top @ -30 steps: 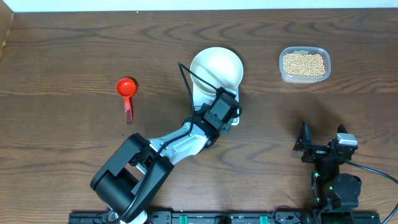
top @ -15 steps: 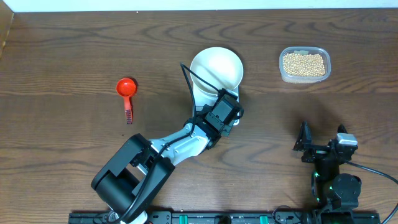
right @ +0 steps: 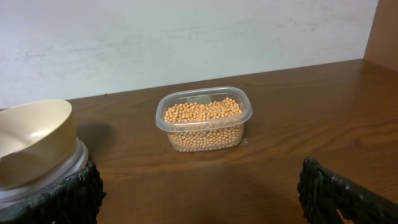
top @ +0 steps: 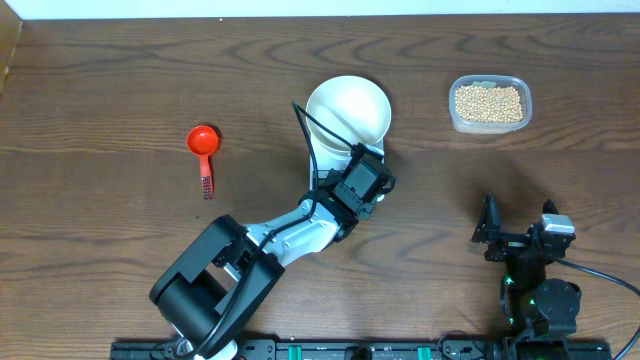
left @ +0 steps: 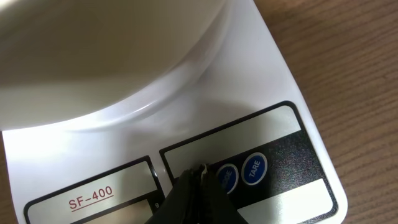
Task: Scoop item into bowl and weigh 50g on scale
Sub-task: 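Lift the left gripper up and back away from the scale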
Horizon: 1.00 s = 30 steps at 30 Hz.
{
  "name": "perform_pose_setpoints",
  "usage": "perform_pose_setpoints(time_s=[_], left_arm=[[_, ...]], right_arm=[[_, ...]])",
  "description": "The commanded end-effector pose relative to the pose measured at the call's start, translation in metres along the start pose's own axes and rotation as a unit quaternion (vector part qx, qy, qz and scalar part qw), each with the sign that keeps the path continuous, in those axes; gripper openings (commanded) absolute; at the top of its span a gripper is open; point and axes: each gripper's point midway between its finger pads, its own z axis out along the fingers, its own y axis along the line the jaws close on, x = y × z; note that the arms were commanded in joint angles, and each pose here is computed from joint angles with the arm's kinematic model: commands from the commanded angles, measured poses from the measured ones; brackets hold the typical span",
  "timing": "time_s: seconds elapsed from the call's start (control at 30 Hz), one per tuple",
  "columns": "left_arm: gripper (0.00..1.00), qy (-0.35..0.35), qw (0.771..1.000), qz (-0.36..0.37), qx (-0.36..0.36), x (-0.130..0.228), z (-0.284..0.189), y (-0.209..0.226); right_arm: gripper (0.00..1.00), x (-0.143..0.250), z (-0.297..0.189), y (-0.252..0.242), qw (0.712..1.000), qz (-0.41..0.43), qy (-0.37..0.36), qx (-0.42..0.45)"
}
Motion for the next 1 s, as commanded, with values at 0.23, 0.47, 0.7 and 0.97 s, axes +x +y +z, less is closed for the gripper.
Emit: perform_pose_setpoints(time_s=[0.23,0.47,0.7,0.97], left_arm=[[0.07,0.168,0.985,0.017,-0.046,0.121,0.030,0.023],[0.07,0.170,0.984,0.017,-0.045,0.121,0.029,0.023],[0.07,0.105,0.994,-0.002,-0.026,0.072,0.007,0.017],[0.07,0.011,0.999,-0.030,0.022,0.008,-0.057,0.013]], right_arm=[[0.99,0.000,0.000,0.001,1.000,-0.004,-0.001,-0.002],[0.99,0.000,0.000,0.001,1.000,-0.004,-0.001,-0.002],[0.99,0.000,0.000,0.001,1.000,-0.004,-0.001,-0.002],[0.99,0.000,0.000,0.001,1.000,-0.004,-0.001,-0.002]])
